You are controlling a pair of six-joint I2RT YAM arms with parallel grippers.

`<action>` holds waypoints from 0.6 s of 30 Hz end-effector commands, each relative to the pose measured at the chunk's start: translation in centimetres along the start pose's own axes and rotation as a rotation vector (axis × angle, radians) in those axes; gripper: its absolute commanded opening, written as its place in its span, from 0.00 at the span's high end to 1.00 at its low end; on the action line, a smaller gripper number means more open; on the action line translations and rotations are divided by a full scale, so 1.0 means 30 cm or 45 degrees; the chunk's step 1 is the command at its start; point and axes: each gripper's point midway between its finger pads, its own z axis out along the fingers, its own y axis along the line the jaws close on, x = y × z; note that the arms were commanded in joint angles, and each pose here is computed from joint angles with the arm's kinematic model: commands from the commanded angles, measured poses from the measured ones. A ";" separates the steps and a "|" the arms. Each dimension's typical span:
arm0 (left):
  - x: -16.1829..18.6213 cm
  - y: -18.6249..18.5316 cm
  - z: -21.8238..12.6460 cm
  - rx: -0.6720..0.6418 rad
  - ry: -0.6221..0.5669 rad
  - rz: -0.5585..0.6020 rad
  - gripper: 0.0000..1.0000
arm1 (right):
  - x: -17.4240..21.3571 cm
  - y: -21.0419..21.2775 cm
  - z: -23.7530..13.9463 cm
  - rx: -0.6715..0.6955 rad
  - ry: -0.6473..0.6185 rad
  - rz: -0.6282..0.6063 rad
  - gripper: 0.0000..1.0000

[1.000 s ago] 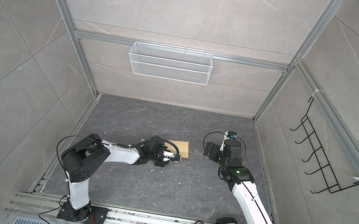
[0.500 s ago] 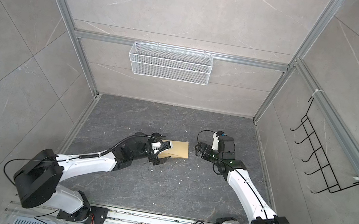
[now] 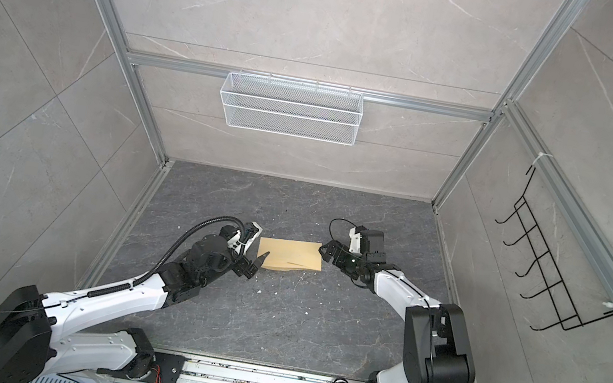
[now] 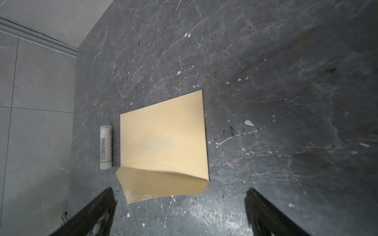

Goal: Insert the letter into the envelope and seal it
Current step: 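Lay the yellow envelope flat on the table with the left gripper and release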

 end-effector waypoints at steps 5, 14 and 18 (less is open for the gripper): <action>0.036 0.131 -0.027 -0.199 0.064 -0.281 0.00 | 0.044 0.000 0.065 -0.055 0.050 0.041 0.01; 0.085 0.163 -0.037 -0.224 0.090 -0.354 0.00 | 0.082 -0.006 0.110 -0.045 0.104 0.049 0.01; 0.096 0.164 -0.040 -0.204 0.088 -0.378 0.00 | 0.101 -0.004 0.129 -0.047 0.126 0.053 0.01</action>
